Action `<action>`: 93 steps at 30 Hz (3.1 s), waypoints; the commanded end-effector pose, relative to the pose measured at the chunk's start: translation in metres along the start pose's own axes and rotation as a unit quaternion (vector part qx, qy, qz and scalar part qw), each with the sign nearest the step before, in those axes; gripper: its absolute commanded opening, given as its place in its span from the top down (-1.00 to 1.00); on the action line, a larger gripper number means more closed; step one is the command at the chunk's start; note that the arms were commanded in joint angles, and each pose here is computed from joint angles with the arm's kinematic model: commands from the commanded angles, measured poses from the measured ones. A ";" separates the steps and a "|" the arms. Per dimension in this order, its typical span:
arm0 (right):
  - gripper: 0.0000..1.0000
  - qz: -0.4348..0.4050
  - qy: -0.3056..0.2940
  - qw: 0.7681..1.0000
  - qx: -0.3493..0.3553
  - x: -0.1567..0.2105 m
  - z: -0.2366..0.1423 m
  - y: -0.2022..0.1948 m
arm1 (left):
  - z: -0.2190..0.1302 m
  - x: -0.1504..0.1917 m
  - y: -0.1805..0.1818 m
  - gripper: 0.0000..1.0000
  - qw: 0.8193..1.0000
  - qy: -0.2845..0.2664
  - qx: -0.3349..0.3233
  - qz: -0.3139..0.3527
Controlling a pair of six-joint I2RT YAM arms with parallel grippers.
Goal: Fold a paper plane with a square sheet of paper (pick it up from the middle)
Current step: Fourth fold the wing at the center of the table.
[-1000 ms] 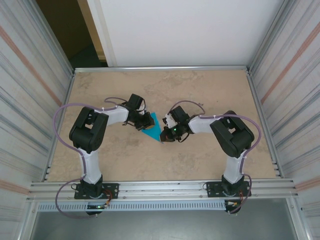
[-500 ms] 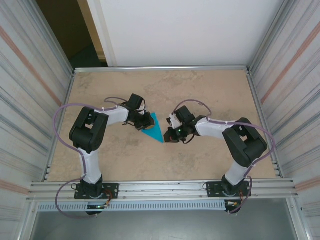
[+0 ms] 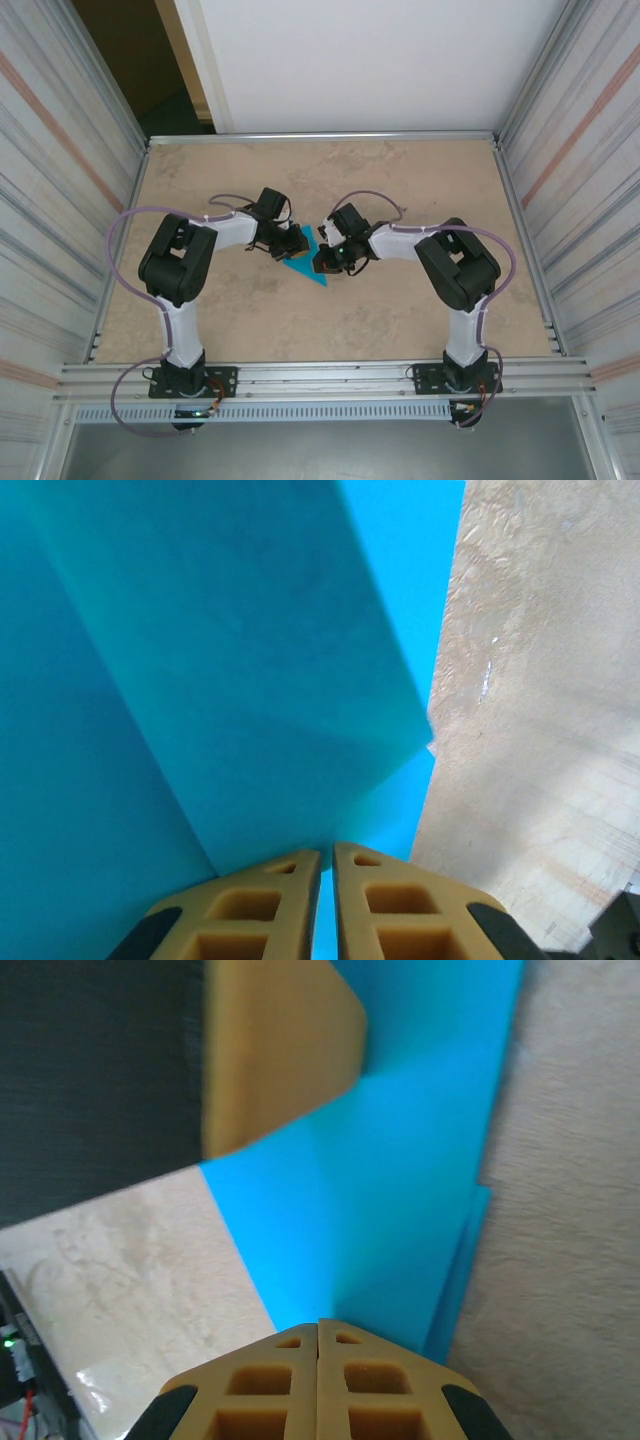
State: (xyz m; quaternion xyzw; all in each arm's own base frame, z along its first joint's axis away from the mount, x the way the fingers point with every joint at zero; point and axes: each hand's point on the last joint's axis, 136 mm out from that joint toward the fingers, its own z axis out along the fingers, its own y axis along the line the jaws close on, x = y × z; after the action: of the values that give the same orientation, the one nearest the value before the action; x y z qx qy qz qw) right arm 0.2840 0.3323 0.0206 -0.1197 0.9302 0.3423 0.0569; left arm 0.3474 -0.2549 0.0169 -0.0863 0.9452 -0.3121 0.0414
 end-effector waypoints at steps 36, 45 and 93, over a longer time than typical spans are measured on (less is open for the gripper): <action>0.99 0.046 0.077 0.993 0.079 0.049 0.019 -0.055 | 0.005 0.020 0.000 0.83 0.996 -0.008 0.008 0.084; 1.00 0.056 0.113 0.986 0.111 0.071 0.020 -0.076 | 0.000 -0.009 0.028 0.83 0.998 -0.018 -0.022 0.063; 0.30 0.088 -0.143 0.985 -0.037 -0.060 -0.060 0.021 | -0.130 -0.111 0.024 0.32 0.981 -0.187 0.049 0.001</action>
State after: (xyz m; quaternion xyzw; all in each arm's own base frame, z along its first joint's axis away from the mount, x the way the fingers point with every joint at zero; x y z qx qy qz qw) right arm 0.3057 0.3313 0.0569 -0.0492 0.9233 0.3691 0.0943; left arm 0.4414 -0.1406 0.0812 -0.1201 0.9227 -0.3161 0.1851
